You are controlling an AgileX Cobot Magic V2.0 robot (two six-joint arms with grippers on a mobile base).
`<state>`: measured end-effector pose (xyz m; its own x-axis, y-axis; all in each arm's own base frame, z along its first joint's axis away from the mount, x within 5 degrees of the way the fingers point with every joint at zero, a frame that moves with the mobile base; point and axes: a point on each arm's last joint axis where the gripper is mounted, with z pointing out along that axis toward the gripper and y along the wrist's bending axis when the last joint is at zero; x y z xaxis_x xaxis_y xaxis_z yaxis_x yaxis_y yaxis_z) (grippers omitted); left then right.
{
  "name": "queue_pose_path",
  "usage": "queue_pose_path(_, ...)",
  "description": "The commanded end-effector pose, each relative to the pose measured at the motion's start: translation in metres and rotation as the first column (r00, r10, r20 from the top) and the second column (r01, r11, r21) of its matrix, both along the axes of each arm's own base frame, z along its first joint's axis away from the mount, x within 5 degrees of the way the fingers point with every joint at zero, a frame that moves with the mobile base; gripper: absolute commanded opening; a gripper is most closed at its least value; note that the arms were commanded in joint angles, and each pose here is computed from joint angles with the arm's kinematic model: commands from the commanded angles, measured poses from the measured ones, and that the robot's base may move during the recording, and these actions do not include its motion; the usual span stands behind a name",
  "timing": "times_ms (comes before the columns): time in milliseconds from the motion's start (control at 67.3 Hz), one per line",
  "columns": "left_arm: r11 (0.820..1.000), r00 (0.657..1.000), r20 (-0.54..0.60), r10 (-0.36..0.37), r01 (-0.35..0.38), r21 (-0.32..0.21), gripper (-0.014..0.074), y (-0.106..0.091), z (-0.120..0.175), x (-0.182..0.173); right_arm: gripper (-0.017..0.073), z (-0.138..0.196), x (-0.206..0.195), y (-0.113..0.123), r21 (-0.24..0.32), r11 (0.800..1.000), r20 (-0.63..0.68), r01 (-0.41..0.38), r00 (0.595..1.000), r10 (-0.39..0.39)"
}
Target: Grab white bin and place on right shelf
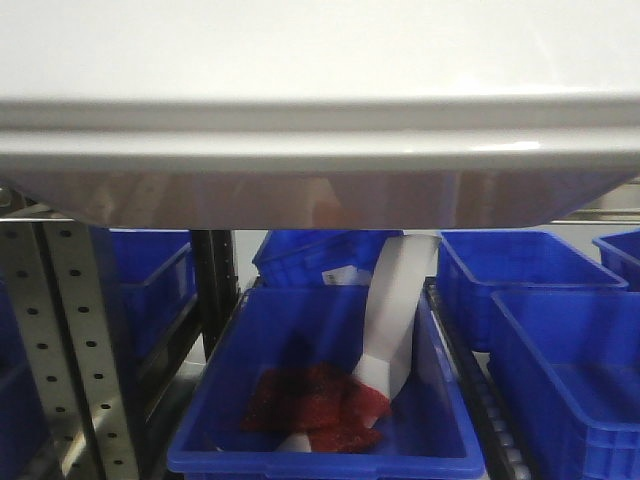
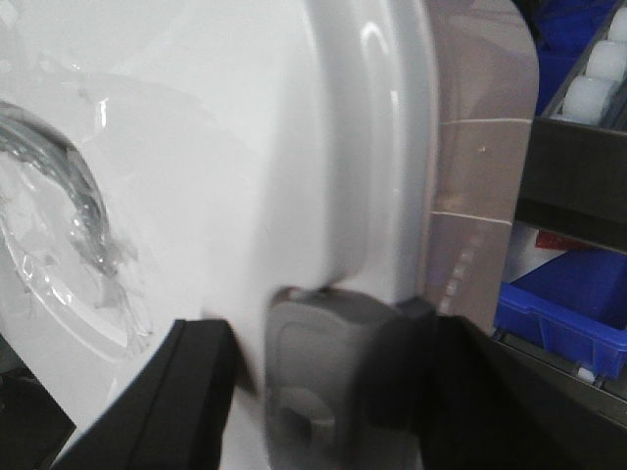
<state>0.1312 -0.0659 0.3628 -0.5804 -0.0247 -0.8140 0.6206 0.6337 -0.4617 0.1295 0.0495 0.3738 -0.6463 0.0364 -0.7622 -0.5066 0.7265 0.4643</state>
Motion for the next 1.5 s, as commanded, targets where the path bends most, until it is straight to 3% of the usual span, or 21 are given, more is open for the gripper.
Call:
queue_pose_path(0, 0.991, 0.997, 0.047, -0.053, 0.059, -0.124, 0.0206, -0.007, 0.019, -0.006, 0.0344, 0.02, -0.01, 0.012, 0.155, 0.982, 0.043, -0.104, 0.994, 0.098)
queue_pose_path(535, 0.987, 0.997, 0.05, -0.054, 0.061, -0.149, 0.0206, -0.008, 0.021, -0.006, 0.0344, 0.02, -0.012, 0.013, 0.156, 0.98, 0.032, -0.126, 0.992, 0.123)
queue_pose_path(772, 0.976, 0.996, 0.06, -0.064, 0.075, -0.203, 0.0206, -0.009, 0.034, 0.002, 0.0344, 0.035, -0.003, 0.014, 0.245, 0.959, 0.066, -0.139, 0.99, 0.127)
queue_pose_path(936, 0.98, 0.995, 0.06, -0.085, 0.095, -0.174, 0.0206, -0.008, 0.048, 0.026, 0.0344, 0.055, 0.016, 0.011, 0.237, 0.96, 0.092, -0.146, 0.988, 0.127)
queue_pose_path(1040, 0.974, 0.993, 0.031, -0.113, 0.117, -0.194, 0.0206, -0.009, 0.054, 0.05, 0.0344, 0.066, 0.032, 0.009, 0.241, 0.96, 0.103, -0.144, 0.987, 0.123)
queue_pose_path(1173, 0.966, 0.993, 0.024, -0.117, 0.12, -0.228, 0.0206, -0.008, 0.064, 0.079, 0.0346, 0.078, 0.056, 0.006, 0.297, 0.943, 0.109, -0.15, 0.986, 0.123)
queue_pose_path(1337, 0.968, 0.995, 0.039, -0.089, 0.096, -0.233, 0.0206, -0.006, 0.073, 0.114, 0.0346, 0.081, 0.094, 0.0, 0.369, 0.922, 0.088, -0.119, 0.992, 0.092)
queue_pose_path(1485, 0.968, 0.997, 0.057, -0.054, 0.066, -0.241, 0.0206, -0.004, 0.079, 0.144, 0.0346, 0.079, 0.126, -0.005, 0.384, 0.917, 0.066, -0.106, 0.994, 0.087)
